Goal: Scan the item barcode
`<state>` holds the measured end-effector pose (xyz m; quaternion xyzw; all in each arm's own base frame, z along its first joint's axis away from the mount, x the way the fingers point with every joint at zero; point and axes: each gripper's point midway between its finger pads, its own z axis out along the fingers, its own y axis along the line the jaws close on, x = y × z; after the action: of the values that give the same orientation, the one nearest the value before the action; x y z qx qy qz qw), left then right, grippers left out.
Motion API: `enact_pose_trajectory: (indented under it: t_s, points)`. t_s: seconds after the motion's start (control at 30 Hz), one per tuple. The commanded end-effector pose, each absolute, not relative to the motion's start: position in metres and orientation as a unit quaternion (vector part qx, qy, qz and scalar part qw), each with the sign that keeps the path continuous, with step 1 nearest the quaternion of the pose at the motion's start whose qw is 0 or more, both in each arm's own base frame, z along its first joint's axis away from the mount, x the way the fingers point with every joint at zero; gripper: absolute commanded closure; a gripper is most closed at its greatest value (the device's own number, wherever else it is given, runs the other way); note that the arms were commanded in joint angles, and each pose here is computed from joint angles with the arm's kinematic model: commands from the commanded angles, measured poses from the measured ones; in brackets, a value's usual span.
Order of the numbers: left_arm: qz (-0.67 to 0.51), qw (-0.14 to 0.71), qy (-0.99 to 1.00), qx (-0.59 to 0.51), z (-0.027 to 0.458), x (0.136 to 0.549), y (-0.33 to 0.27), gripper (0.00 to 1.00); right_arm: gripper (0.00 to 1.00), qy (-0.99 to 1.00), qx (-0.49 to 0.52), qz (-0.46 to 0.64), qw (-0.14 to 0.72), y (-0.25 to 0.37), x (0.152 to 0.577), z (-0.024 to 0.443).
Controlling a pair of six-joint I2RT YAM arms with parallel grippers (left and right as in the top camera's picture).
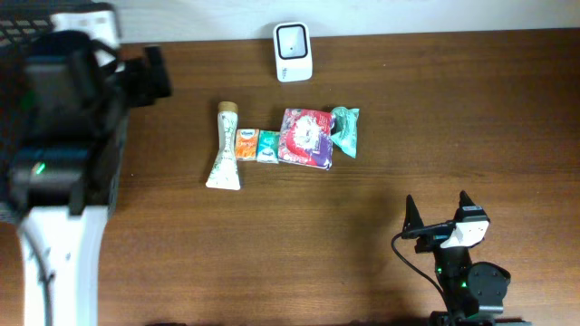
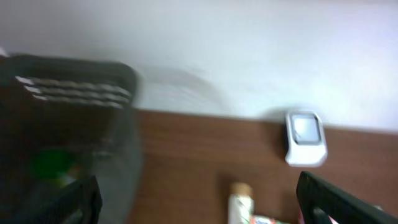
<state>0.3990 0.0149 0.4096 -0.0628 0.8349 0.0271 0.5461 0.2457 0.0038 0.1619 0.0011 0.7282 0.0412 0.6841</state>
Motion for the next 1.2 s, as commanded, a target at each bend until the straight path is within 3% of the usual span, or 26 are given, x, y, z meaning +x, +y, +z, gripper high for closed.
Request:
enact_pose_trajectory:
  t_s: [0.0, 0.37, 0.53, 0.63, 0.87, 1.17]
  points:
    - [0.085, 0.574, 0.805, -0.125, 0.439, 0.375, 0.064, 0.01, 0.01, 0.73, 0.003, 0.045, 0.682, 0.005, 0.246, 0.159]
    - [0.142, 0.591, 0.764, -0.218, 0.45, 0.366, 0.166, 0.01, 0.01, 0.73, 0.003, 0.045, 0.682, 0.005, 0.246, 0.159]
    - [0.142, 0.531, 0.799, -0.245, 0.392, 0.395, 0.209, 0.0, 0.01, 0.73, 0.003, 0.045, 0.682, 0.005, 0.246, 0.159]
    - [0.065, 0.516, 0.822, -0.232, 0.355, 0.416, 0.226, 0.04, 0.01, 0.73, 0.003, 0.045, 0.682, 0.005, 0.246, 0.159]
    - [0.052, 0.413, 0.871, -0.26, 0.274, 0.406, 0.263, 0.01, 0.01, 0.73, 0.003, 0.045, 0.682, 0.005, 0.246, 0.159]
    - [0.04, 0.393, 0.88, -0.263, 0.256, 0.409, 0.263, 0.01, 0.01, 0.73, 0.003, 0.045, 0.682, 0.005, 0.246, 0.159]
